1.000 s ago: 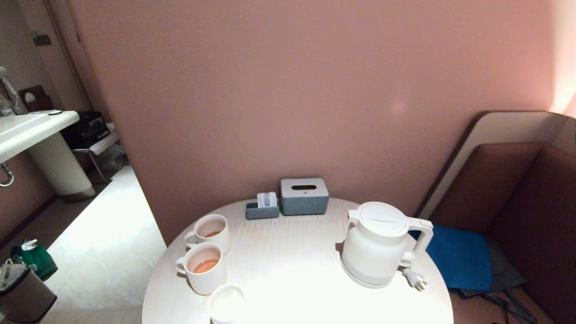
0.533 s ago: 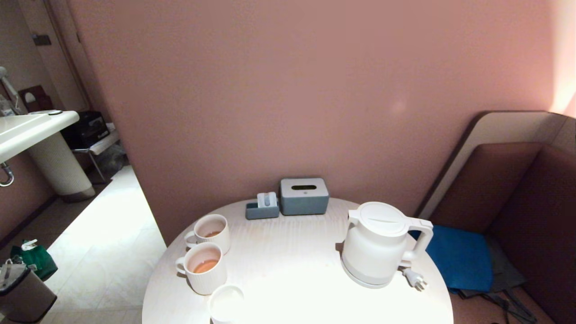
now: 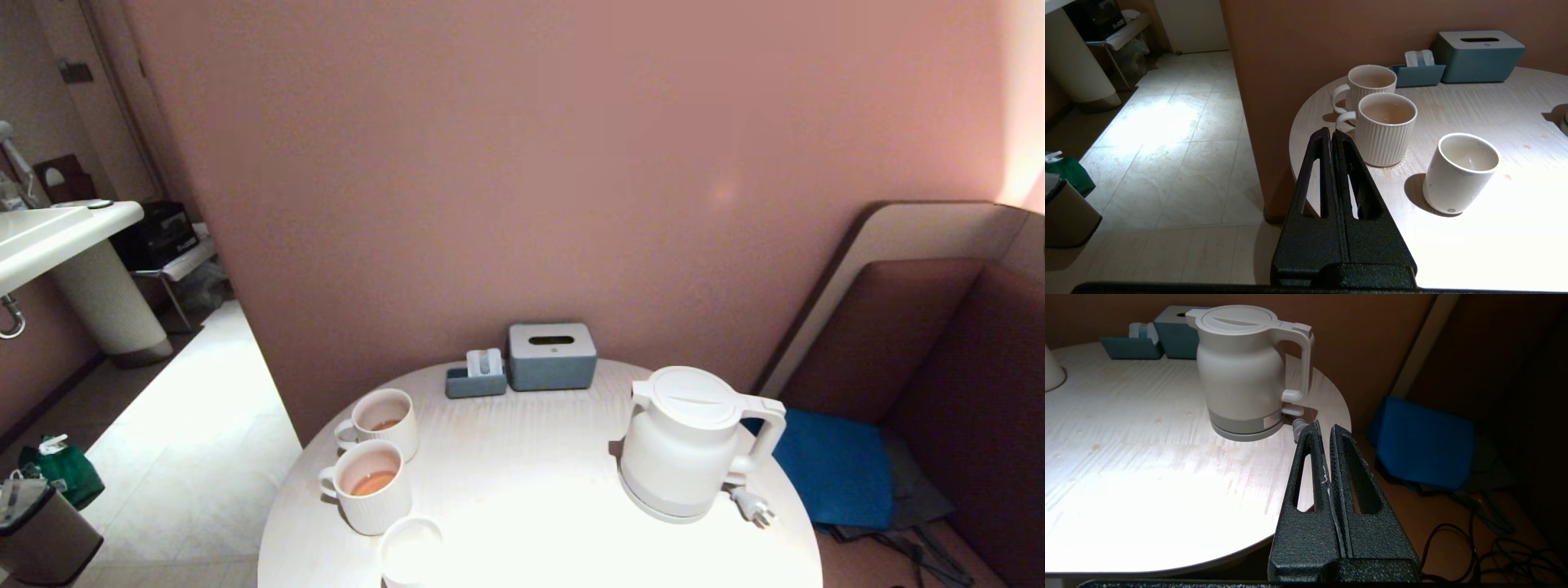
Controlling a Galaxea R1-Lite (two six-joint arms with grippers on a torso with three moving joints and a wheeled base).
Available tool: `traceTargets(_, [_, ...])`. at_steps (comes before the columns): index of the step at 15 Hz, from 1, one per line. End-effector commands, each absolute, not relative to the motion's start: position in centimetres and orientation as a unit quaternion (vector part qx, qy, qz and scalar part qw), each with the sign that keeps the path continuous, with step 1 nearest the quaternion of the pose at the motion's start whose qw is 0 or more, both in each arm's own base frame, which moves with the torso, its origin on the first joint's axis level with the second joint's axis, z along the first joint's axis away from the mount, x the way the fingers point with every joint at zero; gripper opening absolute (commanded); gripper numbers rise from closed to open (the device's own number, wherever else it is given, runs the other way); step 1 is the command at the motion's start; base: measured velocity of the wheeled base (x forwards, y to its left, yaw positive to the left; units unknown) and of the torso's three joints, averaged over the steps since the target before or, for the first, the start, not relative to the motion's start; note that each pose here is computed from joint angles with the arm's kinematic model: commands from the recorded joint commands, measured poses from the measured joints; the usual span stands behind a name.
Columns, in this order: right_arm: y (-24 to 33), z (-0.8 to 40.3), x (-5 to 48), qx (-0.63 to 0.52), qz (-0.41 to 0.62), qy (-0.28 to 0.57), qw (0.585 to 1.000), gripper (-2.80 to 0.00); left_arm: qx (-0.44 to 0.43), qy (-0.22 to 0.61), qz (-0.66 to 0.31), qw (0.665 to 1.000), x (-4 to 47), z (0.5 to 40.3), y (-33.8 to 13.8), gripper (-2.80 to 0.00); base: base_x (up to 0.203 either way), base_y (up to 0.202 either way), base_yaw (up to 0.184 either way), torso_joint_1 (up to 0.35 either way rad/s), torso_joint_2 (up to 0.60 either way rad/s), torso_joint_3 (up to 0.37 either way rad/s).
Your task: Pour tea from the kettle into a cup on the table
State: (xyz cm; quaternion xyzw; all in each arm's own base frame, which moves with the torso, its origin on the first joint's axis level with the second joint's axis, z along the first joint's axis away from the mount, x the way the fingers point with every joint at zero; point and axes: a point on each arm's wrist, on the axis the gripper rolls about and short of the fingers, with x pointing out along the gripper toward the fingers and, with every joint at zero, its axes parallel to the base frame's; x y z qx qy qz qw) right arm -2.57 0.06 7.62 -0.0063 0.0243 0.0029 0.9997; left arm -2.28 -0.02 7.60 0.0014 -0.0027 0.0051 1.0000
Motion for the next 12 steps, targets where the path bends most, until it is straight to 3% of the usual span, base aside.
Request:
traceTargets(1, [0.06, 7.61, -2.56, -0.007, 0.003, 0.025, 1.0, -2.8, 0.002, -0.002, 0.005, 1.0, -2.27, 7.61, -0.02, -2.8, 0.0, 0.0, 0.0, 0.0, 0.0, 0.0])
traceTargets(12, [0.05, 7.6, -2.56, -0.007, 0.002, 0.026, 1.0, -2.8, 0.002, -0.002, 0.005, 1.0, -2.27, 7.61, -0.02, -2.8, 0.0, 0.0, 0.0, 0.0, 0.0, 0.0])
